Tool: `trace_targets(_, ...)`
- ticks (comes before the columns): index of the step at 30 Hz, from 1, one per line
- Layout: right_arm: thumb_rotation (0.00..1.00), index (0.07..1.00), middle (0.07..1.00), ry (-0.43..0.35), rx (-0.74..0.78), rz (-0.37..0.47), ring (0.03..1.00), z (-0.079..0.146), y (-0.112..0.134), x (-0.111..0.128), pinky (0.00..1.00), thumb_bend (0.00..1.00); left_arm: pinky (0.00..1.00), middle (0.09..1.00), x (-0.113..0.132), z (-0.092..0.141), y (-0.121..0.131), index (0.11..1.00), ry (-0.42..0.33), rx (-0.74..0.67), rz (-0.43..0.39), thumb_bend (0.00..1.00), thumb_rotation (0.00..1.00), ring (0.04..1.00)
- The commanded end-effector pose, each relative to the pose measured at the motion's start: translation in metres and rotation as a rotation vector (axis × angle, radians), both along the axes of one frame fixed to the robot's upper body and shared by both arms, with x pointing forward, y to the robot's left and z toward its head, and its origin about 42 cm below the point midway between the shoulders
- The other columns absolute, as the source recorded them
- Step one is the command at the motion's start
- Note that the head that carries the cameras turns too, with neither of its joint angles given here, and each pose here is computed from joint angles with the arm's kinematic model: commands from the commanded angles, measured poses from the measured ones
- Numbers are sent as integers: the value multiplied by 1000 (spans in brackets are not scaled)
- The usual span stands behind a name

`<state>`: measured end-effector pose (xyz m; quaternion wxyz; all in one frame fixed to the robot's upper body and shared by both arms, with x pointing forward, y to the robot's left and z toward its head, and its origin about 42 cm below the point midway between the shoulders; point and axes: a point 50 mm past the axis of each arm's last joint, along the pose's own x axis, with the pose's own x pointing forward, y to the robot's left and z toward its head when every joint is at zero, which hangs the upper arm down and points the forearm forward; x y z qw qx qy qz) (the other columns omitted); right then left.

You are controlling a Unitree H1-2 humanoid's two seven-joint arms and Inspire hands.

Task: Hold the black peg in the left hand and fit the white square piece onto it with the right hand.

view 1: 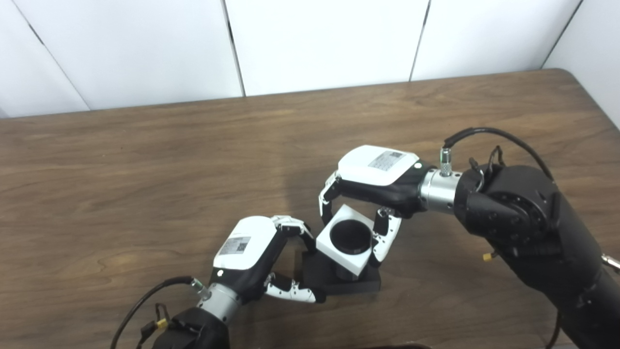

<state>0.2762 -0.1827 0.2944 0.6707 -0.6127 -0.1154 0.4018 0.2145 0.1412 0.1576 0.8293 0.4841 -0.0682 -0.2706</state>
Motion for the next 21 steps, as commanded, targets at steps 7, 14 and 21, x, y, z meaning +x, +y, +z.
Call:
trace_targets(7,216,563,727,-56,-1,3,815,14,-3,4,748,766,828,766,-4,-11,4,490,71,62,-5,508,50,831)
trace_targets(14,359,628,750,-51,-17,8,817,18,-3,4,749,1000,837,762,-4,-11,3,490,65,68,-6,508,50,824)
trace_targets(21,390,628,752,-49,-22,7,819,18,-4,3,756,1000,835,762,-4,-11,4,490,67,66,-5,508,49,826)
